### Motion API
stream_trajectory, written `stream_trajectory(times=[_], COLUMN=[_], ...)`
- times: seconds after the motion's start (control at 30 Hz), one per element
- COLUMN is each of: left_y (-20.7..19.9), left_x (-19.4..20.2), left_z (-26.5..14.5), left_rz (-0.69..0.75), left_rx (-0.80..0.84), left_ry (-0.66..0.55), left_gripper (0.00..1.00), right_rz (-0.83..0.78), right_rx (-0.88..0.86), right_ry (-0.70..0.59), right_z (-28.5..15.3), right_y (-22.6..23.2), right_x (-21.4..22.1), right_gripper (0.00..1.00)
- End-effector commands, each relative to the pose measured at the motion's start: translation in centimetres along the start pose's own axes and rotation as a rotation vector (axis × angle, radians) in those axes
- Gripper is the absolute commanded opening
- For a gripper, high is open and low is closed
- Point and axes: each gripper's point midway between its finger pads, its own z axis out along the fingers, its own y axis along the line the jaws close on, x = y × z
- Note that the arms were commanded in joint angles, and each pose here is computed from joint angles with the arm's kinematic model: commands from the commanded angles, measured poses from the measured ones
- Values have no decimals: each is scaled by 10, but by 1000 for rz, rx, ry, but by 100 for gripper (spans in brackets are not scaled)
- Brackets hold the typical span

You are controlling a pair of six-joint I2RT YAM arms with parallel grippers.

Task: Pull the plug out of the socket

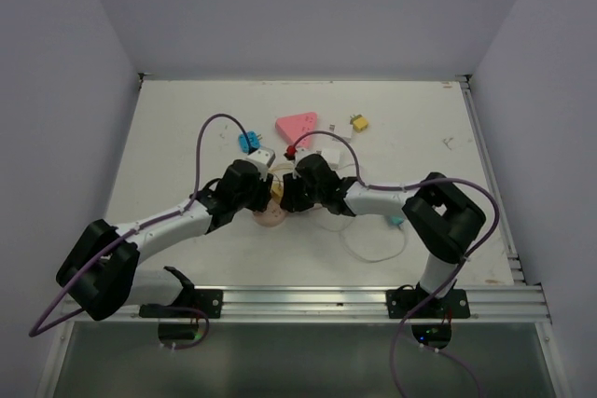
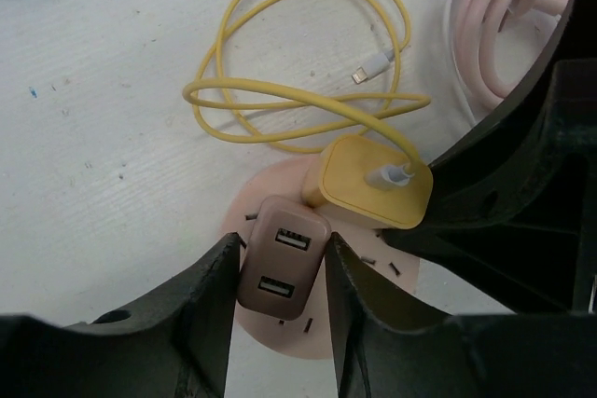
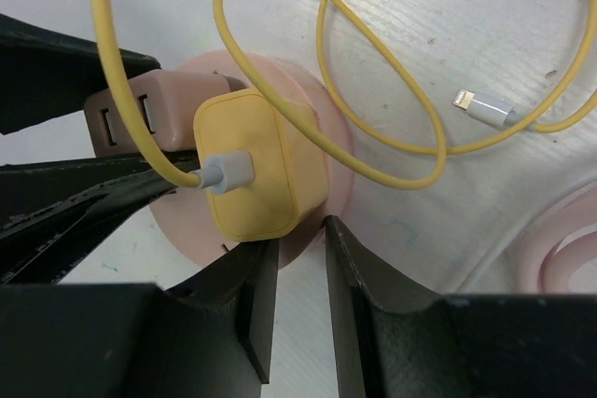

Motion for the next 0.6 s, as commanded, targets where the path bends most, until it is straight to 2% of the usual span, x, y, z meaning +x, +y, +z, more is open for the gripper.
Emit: stream_trajectory(times=[0.0,0.07,0.13,0.23,0.27,0.3,0.43,0.57], left_y=[-20,-20,-19,-18,-18,-22,-31,-41], left_x=[-4,-2,2,4,5,5,8,13], left_z=[-2,0,2,4,5,5,10,11], left_rz=[4,-2,-12,-59,-74,-107,-173,-260], left_rx=[85,71,55,34,24,18,-22,-44], left_ry=[20,28,43,50,51,49,57,73], left_gripper=[41,39,29,15,15,13,6,3], right_rz=[-44,-61,-58,-4,14,31,188,215], right_rx=[147,154,143,105,99,91,72,76], right_ry=[193,198,173,103,82,32,-82,-113], right_z=[-8,-12,-20,-33,-36,-45,-54,-53], right_y=[-56,-60,-54,-42,-39,-35,-31,-15], right_x=[44,38,29,18,15,5,4,7], right_gripper=[29,31,34,50,56,58,58,57])
